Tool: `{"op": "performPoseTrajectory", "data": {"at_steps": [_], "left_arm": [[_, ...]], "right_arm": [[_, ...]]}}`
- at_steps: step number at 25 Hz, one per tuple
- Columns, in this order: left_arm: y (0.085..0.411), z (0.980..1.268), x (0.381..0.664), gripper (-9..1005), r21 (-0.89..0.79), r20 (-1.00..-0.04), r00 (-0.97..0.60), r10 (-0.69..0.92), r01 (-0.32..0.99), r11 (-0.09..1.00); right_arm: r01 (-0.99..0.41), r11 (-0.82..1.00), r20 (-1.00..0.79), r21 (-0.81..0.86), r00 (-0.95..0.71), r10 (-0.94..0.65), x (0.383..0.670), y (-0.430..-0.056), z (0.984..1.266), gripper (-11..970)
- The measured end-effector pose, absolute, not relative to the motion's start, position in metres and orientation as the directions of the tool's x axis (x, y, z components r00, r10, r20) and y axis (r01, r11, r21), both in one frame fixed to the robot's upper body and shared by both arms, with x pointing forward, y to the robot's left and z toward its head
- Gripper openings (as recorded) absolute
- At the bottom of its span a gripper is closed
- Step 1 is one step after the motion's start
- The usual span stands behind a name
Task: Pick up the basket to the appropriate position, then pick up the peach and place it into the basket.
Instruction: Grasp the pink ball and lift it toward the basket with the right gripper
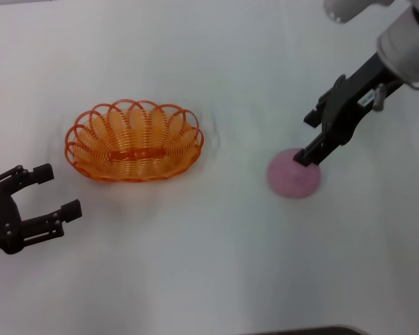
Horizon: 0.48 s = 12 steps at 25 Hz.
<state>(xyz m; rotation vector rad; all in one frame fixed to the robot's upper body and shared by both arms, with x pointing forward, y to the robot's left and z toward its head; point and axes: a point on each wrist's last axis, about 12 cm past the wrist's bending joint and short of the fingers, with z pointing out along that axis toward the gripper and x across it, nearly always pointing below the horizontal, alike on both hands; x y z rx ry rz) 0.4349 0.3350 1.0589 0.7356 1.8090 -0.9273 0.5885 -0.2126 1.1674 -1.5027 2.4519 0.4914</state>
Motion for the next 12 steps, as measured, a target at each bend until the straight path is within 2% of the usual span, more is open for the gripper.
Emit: {"op": "performPoseTrajectory", "data": {"at_steps": [12], "left_arm": [[0.333,1.061,0.435,886,-0.29,-0.923,-0.378,0.071,0.805,0.517]], "right_arm": [[-0.898,0.405,-0.272,0.173,-0.438,-0.857,0.584,-0.197,1.139,738]]}}
